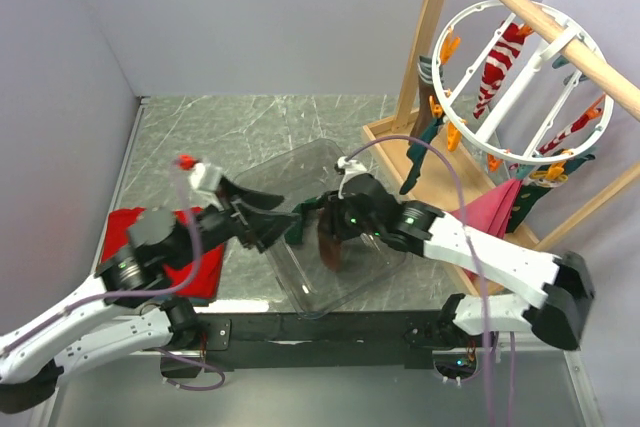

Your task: Remove the socks clipped to the hanger

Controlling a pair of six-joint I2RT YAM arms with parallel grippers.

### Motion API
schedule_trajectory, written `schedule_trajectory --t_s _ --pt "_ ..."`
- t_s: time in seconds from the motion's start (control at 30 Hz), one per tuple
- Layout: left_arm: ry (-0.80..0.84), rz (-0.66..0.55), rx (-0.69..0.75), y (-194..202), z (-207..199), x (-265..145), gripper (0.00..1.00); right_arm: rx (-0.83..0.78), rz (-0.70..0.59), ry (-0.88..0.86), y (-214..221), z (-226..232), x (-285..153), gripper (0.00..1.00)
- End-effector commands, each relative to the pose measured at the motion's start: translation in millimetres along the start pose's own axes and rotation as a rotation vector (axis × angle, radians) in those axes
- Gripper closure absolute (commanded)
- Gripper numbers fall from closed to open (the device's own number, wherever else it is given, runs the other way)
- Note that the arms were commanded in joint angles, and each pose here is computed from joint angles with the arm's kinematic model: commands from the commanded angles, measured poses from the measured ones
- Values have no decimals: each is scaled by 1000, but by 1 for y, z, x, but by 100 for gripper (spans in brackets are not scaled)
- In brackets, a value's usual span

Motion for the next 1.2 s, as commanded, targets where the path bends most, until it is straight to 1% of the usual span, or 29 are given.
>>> schedule_trajectory --t_s 0.0,0.07,0.13,0.2,0.23,0.3,0.33,0.37,0.4,0.43,0.47,0.5,0.57,0.63,0.67,0.7,0.73,0.77,0.8,0.83,0.87,0.9,0.93,0.97,1.0,1.03,1.1,1.13,1.17 --pt "-119 -63 -9 -14 16 -19 22 13 46 -45 3 16 11 29" --pt "-134 -78 -9 -19 17 -24 21 21 60 -25 11 9 11 7" --pt "-140 -87 -7 -20 18 -24 20 26 44 -8 12 3 4 0" --pt "-141 -86 -2 -17 20 -20 19 35 44 13 19 -7 -3 0" --pt "-127 -97 -2 -20 17 -17 18 45 1 1 13 -6 -15 0" --pt "-123 -73 10 -14 18 -6 18 64 -13 10 18 -15 -27 0" --pt "-101 -78 13 -16 14 0 18 80 -60 -18 11 -14 -43 0" --pt "-106 -52 17 -9 16 10 18 93 -69 -17 14 -19 -48 0" --pt "-98 -54 26 -12 14 16 19 104 -101 -45 12 -19 -63 0" --pt "-73 -55 31 -13 10 22 20 112 -114 -41 13 -25 -69 0" --pt "-76 -28 42 -5 13 33 21 116 -122 -39 15 -29 -76 0" --pt "-58 -43 45 -11 9 40 21 125 -157 -68 12 -29 -90 0" --pt "-28 -30 51 -7 6 58 23 134 -182 -54 14 -39 -100 0" --pt "0 -43 56 -13 -1 72 22 157 -241 -68 11 -46 -116 0" --pt "13 -21 55 -6 0 88 22 166 -263 -36 12 -56 -119 0" --pt "30 -34 57 -14 -6 96 21 185 -305 -47 8 -59 -129 0" --pt "45 -26 60 -14 -8 105 19 208 -322 -37 9 -64 -132 0" --pt "39 19 70 2 -3 124 19 219 -338 -30 9 -68 -135 0" --pt "64 0 77 -9 -10 134 18 237 -376 -47 5 -70 -144 0" --pt "53 36 85 5 -3 151 19 251 -391 -55 4 -71 -148 1" --pt "52 38 105 6 -2 160 19 260 -402 -53 4 -74 -151 1" --pt "57 12 115 -5 -6 170 19 275 -429 -62 3 -77 -157 1" --pt "43 45 124 10 2 186 20 292 -446 -63 1 -78 -161 1" --pt "54 24 144 -1 -2 194 20 298 -449 -56 2 -81 -164 1" --pt "70 25 155 0 -3 202 21 311 -473 -61 1 -84 -170 1" --pt "71 50 163 13 2 215 23 319 -481 -64 0 -85 -173 2" --pt "90 34 188 9 -1 230 23 327 -494 -69 1 -89 -178 2" --pt "95 58 193 23 4 242 23 324 -496 -74 1 -88 -180 2" --pt "109 43 205 18 0 249 23 323 -498 -82 1 -88 -182 2"
Point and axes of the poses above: each gripper's point midway between its finger pads, its own x axis out along the fingers, its own z axis along the line the jaws close on, y = z × x, the point moved 2 cm from there along -x, back along the fingers, and after that the axes turned 8 degrees about x, right-handed, at the moved point
